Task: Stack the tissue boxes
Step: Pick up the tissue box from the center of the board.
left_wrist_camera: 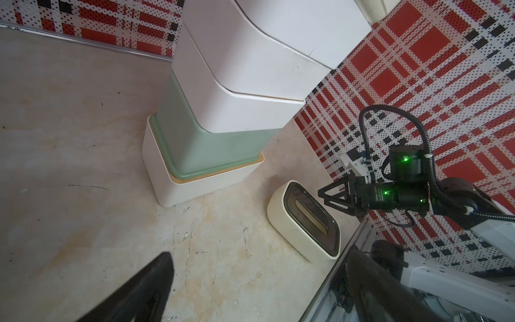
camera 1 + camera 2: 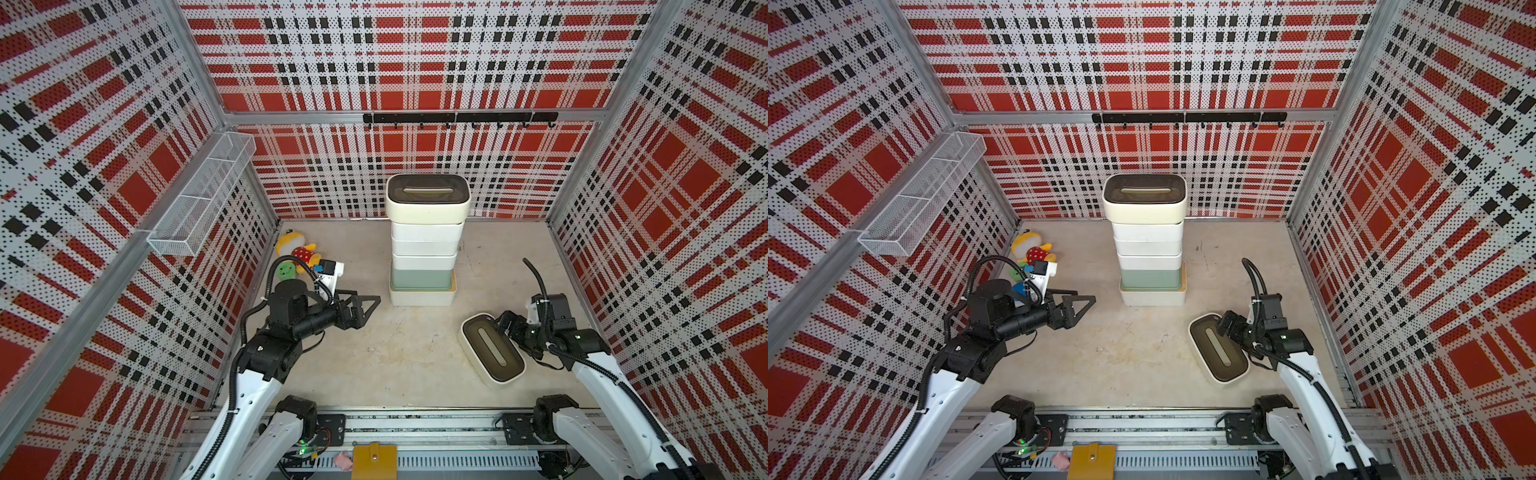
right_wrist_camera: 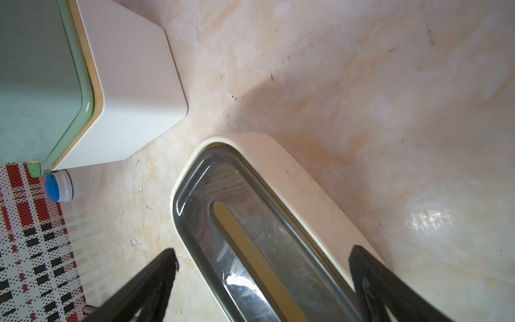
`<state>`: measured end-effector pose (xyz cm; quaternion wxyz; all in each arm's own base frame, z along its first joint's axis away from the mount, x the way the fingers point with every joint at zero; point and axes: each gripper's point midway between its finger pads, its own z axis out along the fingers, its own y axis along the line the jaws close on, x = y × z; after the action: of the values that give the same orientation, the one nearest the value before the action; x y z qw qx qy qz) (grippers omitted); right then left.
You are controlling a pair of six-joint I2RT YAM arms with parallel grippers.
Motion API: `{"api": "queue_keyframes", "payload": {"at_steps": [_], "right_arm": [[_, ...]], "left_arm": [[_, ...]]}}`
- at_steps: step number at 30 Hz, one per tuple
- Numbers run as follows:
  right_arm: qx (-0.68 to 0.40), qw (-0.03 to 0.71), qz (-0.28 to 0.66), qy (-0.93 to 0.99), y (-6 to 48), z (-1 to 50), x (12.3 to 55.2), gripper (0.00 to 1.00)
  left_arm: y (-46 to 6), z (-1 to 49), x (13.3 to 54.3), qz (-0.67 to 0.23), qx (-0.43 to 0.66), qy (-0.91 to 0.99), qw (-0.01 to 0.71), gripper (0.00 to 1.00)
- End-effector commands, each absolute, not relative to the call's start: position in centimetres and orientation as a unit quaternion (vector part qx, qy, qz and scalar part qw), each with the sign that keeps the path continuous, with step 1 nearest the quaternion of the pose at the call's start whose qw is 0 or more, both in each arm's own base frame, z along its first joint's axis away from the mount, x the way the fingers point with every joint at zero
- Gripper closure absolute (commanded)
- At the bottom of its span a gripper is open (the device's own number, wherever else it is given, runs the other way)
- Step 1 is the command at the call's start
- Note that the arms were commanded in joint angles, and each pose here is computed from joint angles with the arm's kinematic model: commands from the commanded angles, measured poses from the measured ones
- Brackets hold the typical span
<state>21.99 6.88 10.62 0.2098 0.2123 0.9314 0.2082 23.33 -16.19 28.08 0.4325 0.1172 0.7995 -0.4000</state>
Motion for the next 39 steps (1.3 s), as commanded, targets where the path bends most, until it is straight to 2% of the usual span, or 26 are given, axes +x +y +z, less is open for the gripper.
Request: {"api": "queue_keyframes", "payload": {"at_steps": [1,14,22,28,32,39], "right_arm": [[0.207,0.225,0.215,0.928,6.9,10.4,22.7,0.0],[0.184,0.187,0.275,0.925,9.7,9.4,21.5,0.0],[0.154,0.191,0.236,0.94,10.8,9.4,20.5,0.01],[0.139,0.185,0.2,0.952,10.8,8.1,20.3,0.11],[0.113,0.191,0.17,0.96,11.3,7.9,20.4,0.13],[0.096,0.188,0.14,0.967,11.2,6.9,20.2,0.27]], "left_arm": [[-16.3,28.3,23.4,-0.408,0.117,0.794,0.435,0.01],[-17.2,27.6,24.0,-0.412,0.117,0.797,0.425,0.01],[-18.2,27.6,23.9,-0.418,0.127,0.796,0.418,0.01],[-18.3,27.4,23.8,-0.416,0.127,0.799,0.415,0.01],[-18.4,26.9,23.9,-0.413,0.128,0.804,0.407,0.01],[-18.8,27.0,23.7,-0.414,0.134,0.804,0.404,0.01]]}}
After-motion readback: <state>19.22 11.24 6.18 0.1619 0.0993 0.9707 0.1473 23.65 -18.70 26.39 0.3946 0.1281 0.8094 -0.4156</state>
